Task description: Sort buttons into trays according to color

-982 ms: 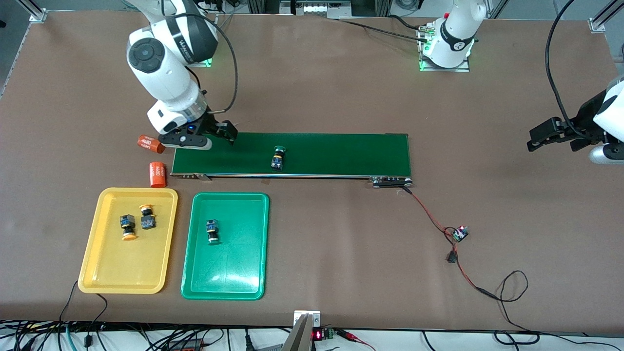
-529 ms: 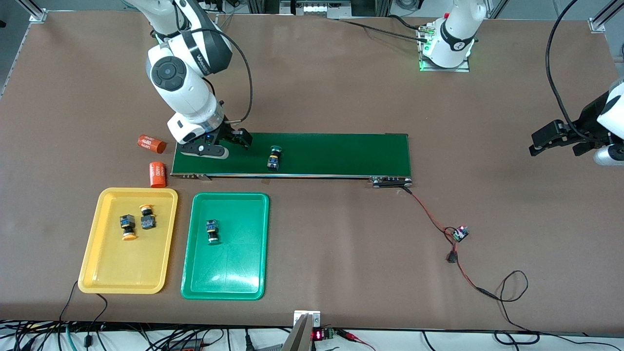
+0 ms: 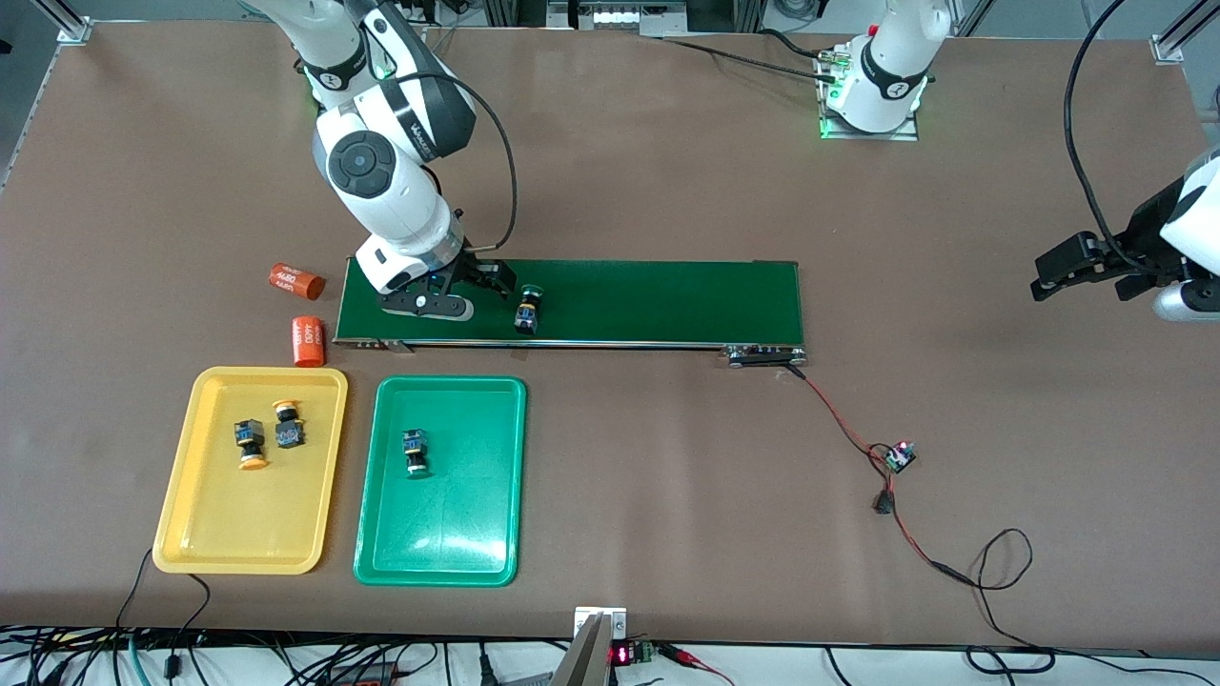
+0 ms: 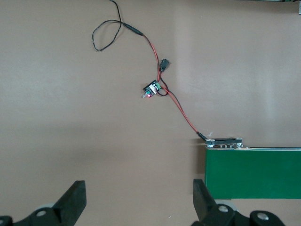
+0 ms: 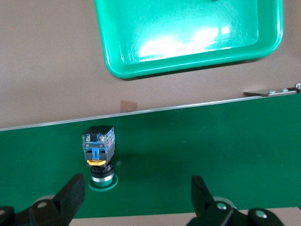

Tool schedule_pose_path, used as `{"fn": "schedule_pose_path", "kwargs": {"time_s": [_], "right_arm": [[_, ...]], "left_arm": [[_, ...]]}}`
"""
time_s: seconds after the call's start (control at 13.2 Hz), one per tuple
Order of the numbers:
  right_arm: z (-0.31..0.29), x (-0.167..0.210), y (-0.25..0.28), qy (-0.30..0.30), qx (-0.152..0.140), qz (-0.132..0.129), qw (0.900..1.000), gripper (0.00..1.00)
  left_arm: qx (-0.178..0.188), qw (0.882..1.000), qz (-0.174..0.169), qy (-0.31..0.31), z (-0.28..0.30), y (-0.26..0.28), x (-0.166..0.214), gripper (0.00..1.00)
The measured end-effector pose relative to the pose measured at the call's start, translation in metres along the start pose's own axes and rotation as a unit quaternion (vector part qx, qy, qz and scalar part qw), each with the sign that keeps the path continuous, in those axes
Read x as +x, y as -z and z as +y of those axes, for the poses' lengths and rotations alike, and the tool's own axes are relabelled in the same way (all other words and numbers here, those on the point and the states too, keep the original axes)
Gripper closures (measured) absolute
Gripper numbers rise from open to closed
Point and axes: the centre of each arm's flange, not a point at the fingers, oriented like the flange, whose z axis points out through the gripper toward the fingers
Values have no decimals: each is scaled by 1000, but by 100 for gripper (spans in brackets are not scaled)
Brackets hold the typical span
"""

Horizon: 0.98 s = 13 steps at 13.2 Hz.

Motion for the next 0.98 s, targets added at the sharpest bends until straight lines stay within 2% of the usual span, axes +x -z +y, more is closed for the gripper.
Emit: {"fn": "schedule_pose_path", "kwargs": {"time_s": [0.3, 0.6, 0.98], "right_arm": [[-14, 2, -19, -2, -4, -9, 1000, 0], [-16, 5, -29, 23, -25, 0, 999, 0], [-16, 4, -31, 42, -30, -1, 999, 0]], "left_arm": [[1, 1000, -2, 6, -7, -1, 0, 0], [1, 1000, -3, 6, -7, -2, 0, 0], [1, 1000, -9, -8, -6, -8, -1, 0]]}}
